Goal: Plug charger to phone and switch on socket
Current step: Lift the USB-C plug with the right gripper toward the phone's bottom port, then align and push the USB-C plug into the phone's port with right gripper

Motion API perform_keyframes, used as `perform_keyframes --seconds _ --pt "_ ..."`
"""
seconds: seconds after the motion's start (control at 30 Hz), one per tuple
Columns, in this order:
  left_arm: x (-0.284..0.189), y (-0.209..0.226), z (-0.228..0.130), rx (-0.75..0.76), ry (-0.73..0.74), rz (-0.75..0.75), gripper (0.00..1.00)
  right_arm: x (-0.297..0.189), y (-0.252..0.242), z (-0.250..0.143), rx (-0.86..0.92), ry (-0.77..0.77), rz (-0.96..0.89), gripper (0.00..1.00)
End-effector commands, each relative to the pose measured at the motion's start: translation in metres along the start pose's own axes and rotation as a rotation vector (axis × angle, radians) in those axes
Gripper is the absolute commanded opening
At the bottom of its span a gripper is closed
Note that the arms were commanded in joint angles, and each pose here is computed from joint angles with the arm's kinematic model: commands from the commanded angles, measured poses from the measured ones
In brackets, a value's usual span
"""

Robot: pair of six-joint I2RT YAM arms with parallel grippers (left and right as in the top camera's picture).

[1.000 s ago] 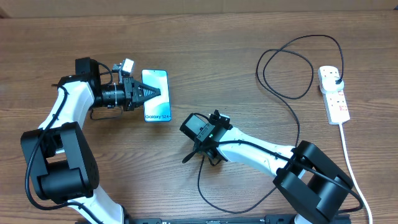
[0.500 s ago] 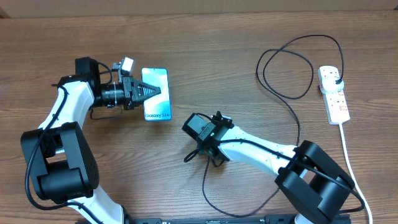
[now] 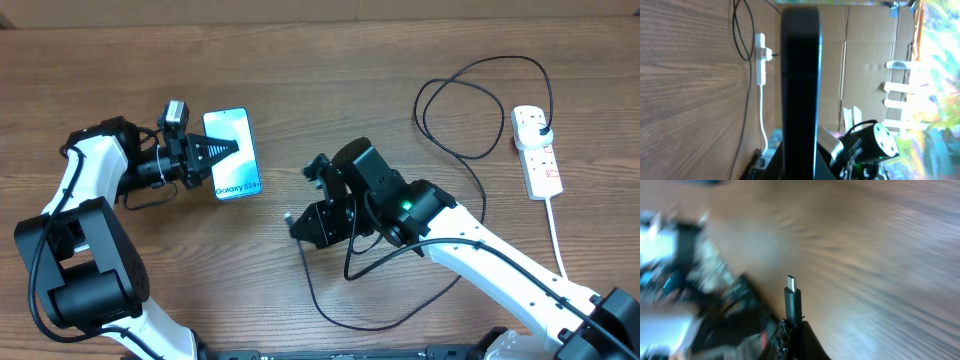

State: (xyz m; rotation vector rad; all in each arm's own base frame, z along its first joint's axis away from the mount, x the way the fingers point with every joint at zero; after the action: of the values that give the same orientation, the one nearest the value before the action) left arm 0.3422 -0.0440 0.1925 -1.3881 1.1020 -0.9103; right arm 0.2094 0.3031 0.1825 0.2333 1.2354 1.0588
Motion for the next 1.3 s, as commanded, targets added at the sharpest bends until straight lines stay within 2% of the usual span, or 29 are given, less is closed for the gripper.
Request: perform_keyframes --seconds 0.0,0.33,0.57,0.77,0.93,1.07,1.27 --pt "0.0 -0.014 -0.005 0.098 -0.014 -0.066 0.04 0.001 0.045 -0.007 -0.219 0.037 0.269 0.04" --pt "0.0 -0.014 -0.001 0.12 -0.015 -0.066 0.04 0.001 0.049 0.037 -0.033 -0.153 0.244 0.04" --pt "0.005 -0.013 0.004 0.1 0.003 -0.065 0.04 0.016 0.051 0.03 0.044 -0.154 0.168 0.04" --pt "0.008 -0.013 0.006 -0.03 0.018 -0.064 0.04 0.034 0.068 0.02 -0.021 -0.179 0.154 0.04" --pt "0.012 -0.013 0.0 -0.166 0.032 -0.061 0.04 0.031 0.079 0.03 0.036 -0.228 0.214 0.04" --pt "0.012 -0.014 -0.001 -0.164 0.032 -0.062 0.04 0.029 0.084 0.036 0.05 -0.262 0.245 0.04" --pt "0.011 -0.014 0.001 -0.122 0.029 -0.063 0.04 0.025 0.064 0.042 0.074 -0.288 0.208 0.04"
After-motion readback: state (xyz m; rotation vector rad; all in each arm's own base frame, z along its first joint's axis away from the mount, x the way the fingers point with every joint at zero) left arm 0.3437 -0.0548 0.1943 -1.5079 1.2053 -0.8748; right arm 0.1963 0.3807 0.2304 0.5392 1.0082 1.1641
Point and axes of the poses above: each gripper's point midway between its finger pads, its own x axis out along the fingers, its own y axis along the line the jaws close on, z = x × y, the point moved 3 cm from there along -x, back along the fingers, and after that the axes turned 7 degrees about -x, right-handed, at the moved point
